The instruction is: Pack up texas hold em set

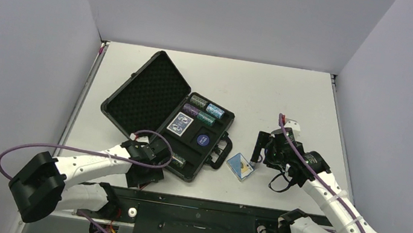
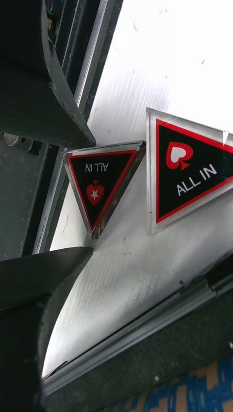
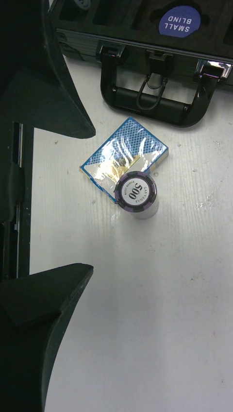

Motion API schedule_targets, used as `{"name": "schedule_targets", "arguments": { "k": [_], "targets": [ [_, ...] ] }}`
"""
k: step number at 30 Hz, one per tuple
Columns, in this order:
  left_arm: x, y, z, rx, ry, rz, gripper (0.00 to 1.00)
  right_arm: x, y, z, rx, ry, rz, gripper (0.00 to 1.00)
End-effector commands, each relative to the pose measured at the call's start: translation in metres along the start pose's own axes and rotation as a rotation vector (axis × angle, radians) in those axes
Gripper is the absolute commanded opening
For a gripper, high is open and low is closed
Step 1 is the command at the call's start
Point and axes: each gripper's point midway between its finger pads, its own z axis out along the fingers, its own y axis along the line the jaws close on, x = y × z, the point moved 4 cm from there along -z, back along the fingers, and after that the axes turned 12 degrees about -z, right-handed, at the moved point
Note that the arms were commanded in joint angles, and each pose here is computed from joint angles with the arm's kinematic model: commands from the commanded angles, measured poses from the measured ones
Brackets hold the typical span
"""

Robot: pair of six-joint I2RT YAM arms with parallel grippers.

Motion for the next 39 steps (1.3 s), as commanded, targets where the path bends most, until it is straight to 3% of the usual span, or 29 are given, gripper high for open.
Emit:
{"name": "schedule_targets", "arguments": {
  "k": [1,19,39],
  "targets": [
    [-0.005,-0.016,-0.003,0.038,-0.026,0.028,0.70,-0.011,-0.002,-0.006,0.011,-0.040,0.016,0.96],
    [-0.015,-0.006,0.000,0.044,-0.085,0.085,0.74,-0.011,0.000,-0.004,0.003,-0.028,0.010,0.96],
    [-0.014,-0.004,0.007,0.060,-0.073,0.071,0.56,-0.012,0.002,-0.002,0.003,-0.024,0.019,0.96]
  ]
}}
